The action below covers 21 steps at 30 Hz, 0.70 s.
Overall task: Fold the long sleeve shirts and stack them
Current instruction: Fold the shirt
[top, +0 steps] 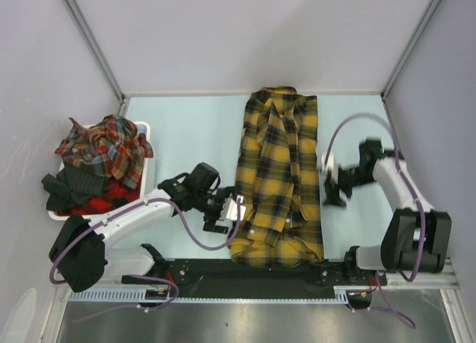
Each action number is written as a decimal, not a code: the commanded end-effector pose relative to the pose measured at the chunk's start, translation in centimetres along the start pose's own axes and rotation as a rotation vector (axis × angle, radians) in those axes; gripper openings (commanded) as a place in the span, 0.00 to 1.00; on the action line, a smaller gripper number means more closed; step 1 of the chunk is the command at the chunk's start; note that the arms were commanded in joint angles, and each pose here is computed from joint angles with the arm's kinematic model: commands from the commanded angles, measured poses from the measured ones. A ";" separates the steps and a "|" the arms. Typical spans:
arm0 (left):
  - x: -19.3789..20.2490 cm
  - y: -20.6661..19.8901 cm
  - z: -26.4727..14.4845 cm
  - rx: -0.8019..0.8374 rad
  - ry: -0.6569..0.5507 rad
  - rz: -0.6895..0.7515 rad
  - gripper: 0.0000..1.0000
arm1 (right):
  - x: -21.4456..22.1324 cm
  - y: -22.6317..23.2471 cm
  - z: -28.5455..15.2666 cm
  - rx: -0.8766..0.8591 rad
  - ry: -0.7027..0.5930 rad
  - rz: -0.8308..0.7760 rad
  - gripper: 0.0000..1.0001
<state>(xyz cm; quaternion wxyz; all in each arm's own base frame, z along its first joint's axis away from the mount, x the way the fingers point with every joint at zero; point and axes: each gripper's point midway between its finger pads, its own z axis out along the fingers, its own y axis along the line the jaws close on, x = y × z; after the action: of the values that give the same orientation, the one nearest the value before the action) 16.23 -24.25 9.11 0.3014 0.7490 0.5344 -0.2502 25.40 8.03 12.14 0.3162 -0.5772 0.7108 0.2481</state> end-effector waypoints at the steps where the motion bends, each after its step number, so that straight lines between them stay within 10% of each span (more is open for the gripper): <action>1: -0.2 -1.9 1.2 0.084 -0.018 0.148 0.95 | 3.3 9.0 0.1 -0.198 0.046 -0.390 0.75; 21: 1.5 -6.7 5.5 0.170 0.063 0.383 0.99 | 6.1 15.3 5.4 -0.461 0.029 -0.813 0.81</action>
<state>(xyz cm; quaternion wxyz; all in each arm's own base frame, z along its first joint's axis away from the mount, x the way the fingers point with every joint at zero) 10.32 -24.83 2.95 0.2369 0.8522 0.4069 -0.2281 9.05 10.09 4.37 0.1990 -0.7875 0.5024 0.2964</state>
